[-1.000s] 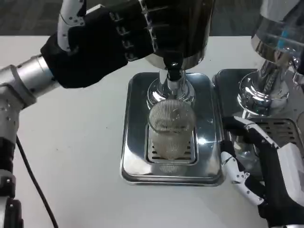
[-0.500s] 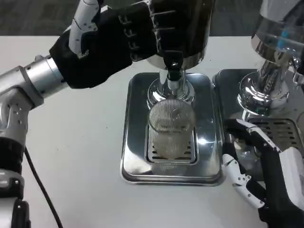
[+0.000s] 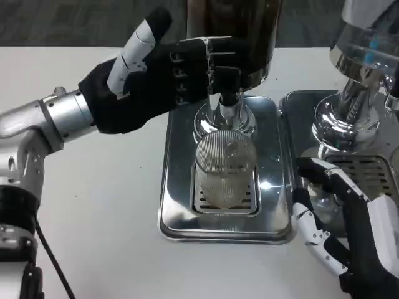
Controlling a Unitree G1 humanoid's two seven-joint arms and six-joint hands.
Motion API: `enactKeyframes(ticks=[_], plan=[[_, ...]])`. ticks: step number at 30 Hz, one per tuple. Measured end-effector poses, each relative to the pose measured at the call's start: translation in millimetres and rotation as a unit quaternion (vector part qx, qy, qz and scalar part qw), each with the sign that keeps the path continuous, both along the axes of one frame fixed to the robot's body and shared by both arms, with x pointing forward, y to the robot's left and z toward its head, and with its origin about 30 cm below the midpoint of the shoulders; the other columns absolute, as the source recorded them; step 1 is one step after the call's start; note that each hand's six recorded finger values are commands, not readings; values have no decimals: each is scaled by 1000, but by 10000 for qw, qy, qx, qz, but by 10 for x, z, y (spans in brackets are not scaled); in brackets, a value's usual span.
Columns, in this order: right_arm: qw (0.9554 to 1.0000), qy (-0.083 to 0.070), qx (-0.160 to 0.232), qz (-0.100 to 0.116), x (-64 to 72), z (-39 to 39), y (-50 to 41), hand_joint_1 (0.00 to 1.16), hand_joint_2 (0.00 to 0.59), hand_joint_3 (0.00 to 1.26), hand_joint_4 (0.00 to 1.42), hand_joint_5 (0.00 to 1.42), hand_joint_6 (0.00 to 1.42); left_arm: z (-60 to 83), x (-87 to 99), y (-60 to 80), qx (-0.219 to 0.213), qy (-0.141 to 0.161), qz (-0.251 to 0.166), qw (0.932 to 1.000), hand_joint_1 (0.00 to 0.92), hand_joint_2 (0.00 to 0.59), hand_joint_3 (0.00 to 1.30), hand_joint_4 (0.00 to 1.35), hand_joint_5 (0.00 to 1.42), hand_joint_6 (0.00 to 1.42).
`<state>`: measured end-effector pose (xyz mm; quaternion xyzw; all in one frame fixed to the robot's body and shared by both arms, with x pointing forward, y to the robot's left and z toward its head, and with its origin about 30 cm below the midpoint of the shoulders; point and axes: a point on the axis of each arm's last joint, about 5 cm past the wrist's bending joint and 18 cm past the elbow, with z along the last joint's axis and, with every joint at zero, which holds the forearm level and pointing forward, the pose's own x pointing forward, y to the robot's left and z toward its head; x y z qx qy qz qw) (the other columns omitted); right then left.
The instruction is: Grasp the cup under the faucet to collect the drink, then remove the cup.
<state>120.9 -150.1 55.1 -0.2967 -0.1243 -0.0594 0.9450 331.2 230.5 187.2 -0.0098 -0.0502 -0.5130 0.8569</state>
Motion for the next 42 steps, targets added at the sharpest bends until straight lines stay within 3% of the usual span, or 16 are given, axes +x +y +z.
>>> enactKeyframes(ticks=[6, 13, 29, 42], plan=[[10000, -2, -1, -4, 0, 0, -2, 340, 446, 361, 376, 356, 344, 12, -18, -2, 301, -435, 66, 9986, 0, 111, 215, 182, 216, 100], [10000, -13, -1, -11, -1, 5, -5, 336, 446, 361, 376, 353, 340, 48, -35, -24, 778, -1191, 244, 9895, 0, 114, 201, 172, 207, 100], [10000, -11, -1, -66, -53, 19, -20, 331, 446, 353, 368, 341, 325, -19, -64, -40, 1082, -1853, 334, 9761, 0, 116, 183, 158, 203, 100], [10000, -8, -4, -69, -52, 19, -20, 330, 446, 349, 366, 341, 324, -19, -119, -76, 1482, -2585, 361, 9539, 0, 114, 169, 127, 181, 90]])
